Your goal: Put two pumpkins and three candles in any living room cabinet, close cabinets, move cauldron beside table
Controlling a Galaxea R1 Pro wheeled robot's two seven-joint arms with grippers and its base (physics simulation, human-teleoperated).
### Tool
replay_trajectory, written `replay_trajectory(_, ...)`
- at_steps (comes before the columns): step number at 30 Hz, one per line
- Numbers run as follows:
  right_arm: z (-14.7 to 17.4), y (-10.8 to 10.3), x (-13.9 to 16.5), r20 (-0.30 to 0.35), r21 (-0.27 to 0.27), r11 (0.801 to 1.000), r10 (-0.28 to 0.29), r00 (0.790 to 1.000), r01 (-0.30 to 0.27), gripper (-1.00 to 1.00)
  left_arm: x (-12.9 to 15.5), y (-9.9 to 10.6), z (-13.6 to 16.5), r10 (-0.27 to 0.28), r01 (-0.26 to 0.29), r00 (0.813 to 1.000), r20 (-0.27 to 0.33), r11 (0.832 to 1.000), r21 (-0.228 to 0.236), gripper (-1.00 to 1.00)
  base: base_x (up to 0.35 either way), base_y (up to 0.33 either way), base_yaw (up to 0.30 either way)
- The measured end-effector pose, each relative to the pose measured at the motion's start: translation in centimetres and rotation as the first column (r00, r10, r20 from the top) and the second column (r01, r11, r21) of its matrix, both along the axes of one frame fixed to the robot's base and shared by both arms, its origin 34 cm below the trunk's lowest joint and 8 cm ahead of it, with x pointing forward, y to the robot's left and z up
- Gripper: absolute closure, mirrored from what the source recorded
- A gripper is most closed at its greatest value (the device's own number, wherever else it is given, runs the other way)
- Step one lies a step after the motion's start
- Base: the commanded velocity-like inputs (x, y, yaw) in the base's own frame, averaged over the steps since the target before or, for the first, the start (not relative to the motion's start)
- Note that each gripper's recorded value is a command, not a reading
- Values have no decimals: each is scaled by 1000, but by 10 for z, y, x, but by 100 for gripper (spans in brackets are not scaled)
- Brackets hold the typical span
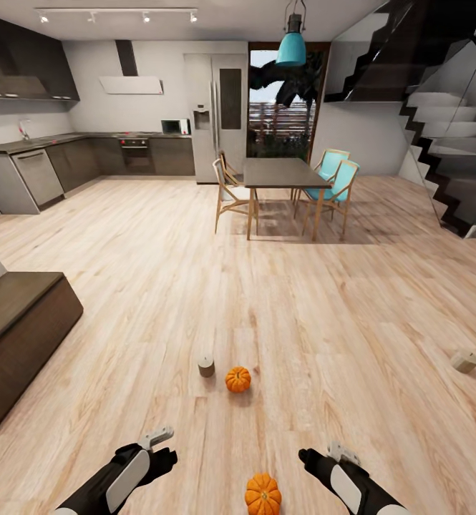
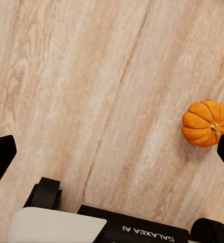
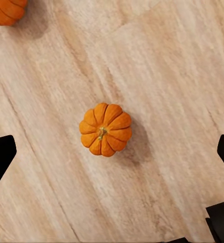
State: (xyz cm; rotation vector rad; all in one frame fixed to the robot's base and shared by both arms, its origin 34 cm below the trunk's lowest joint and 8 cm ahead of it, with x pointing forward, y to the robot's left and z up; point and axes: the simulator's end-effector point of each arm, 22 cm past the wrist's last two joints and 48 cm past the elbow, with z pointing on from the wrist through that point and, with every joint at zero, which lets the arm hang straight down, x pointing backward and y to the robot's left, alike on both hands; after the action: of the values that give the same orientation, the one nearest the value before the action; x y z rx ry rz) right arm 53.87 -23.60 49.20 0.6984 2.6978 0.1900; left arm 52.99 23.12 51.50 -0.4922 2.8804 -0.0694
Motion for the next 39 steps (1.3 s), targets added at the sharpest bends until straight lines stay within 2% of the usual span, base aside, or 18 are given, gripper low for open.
replay_trajectory(8,1,-3,2,14,-11,1000,-6,1000,6,-100,0,-1,0,-4,4,1000,0,1000,-1,-100,16,61,0)
replay_trajectory(14,6,1,13,32,-4,1000,1,999,-1,-100,7,-11,7,-35,35,999,12,999,-9,-100,0,0,0)
replay_trajectory(19,0,2,-1,4,-9,1000,11,1000,-11,-100,-19,-5,-7,-37,37,999,-36,999,7,-100,0,0,0)
replay_trajectory(27,-1,2,-3,-1,-11,1000,13,1000,-13,-100,-39,6,-17,-28,31,996,-80,999,27,-100,0,0,0)
replay_trajectory(39,-11,2,-3,1,-12,1000,14,1000,-14,-100,-41,7,-28,-26,29,996,-82,999,28,-100,0,0,0)
